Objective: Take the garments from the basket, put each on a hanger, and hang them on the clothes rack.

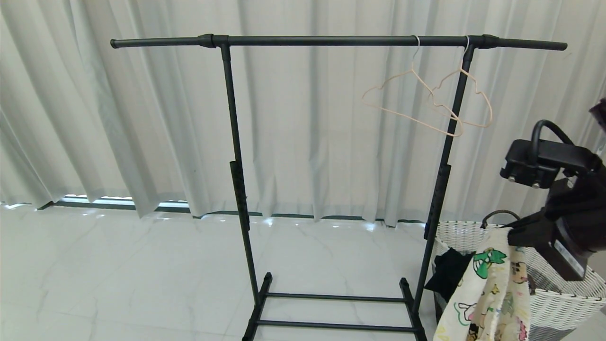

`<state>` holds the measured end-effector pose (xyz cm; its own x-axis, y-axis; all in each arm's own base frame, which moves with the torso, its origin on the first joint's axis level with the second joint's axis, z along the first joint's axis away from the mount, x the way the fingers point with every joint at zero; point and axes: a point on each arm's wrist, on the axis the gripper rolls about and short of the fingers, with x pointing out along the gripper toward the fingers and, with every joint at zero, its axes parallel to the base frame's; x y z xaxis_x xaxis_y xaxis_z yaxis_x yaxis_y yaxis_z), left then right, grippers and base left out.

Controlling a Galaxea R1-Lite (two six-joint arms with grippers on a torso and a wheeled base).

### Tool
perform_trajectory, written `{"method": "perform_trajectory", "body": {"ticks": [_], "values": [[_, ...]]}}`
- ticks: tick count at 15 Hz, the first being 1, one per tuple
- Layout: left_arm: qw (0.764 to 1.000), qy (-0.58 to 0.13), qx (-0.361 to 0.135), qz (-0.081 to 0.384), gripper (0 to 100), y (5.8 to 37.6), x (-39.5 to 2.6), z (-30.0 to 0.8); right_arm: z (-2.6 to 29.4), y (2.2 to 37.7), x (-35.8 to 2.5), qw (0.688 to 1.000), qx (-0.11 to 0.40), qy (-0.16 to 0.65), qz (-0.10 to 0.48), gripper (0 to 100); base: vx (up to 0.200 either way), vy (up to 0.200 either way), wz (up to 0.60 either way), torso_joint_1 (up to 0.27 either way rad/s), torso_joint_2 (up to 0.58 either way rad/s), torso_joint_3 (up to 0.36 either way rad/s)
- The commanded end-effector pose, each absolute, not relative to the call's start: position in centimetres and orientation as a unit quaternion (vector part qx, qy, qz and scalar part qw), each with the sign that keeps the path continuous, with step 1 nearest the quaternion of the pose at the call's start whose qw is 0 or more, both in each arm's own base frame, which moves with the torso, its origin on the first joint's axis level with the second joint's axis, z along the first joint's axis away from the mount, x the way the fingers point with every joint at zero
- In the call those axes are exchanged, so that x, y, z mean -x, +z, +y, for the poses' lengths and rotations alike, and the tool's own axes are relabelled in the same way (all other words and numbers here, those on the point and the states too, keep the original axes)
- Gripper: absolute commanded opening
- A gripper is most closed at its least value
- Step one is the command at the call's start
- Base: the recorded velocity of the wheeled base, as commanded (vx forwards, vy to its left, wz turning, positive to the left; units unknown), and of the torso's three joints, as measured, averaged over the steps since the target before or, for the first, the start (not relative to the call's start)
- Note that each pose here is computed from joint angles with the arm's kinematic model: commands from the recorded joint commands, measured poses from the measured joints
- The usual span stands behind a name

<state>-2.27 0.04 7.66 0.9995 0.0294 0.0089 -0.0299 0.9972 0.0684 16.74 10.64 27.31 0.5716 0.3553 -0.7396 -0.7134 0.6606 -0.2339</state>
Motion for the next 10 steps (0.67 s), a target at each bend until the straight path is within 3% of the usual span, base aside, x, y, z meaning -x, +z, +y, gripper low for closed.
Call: {"method": "perform_trajectory", "body": {"ticks": [1,3,5,7,9,10], "values": [[0.999,0.015,-0.034,-0.004,100,7.7,2.3,0.0,12.5,26.7,-18.8,0.837,0.263,0.321,0.356,0,0.0,0.0,0.0,0.0,0.0,0.0],[0.999,0.01,-0.034,-0.007,100,7.7,2.3,0.0,13.8,26.7,-18.8,0.841,0.235,0.323,0.366,0,0.0,0.0,0.0,0.0,0.0,0.0],[0.997,-0.068,-0.023,-0.031,100,12.0,2.5,-0.2,14.9,26.6,-18.1,0.84,0.225,0.329,0.369,0,0.0,0.0,0.0,0.0,0.0,0.0],[0.996,-0.091,-0.015,0.005,100,17.6,0.1,-0.3,16.0,26.5,-17.9,0.838,0.22,0.343,0.362,0,0.0,0.0,0.0,0.0,0.0,0.0],[0.994,-0.098,-0.012,0.047,100,21.1,-3.4,-0.5,17.0,26.6,-18.3,0.844,0.213,0.35,0.348,0,0.0,0.0,0.0,0.0,0.0,0.0],[0.991,-0.115,-0.01,0.067,100,23.7,-6.5,-0.9,17.8,26.8,-18.7,0.845,0.209,0.354,0.343,0,0.0,0.0,0.0,0.0,0.0,0.0]]}}
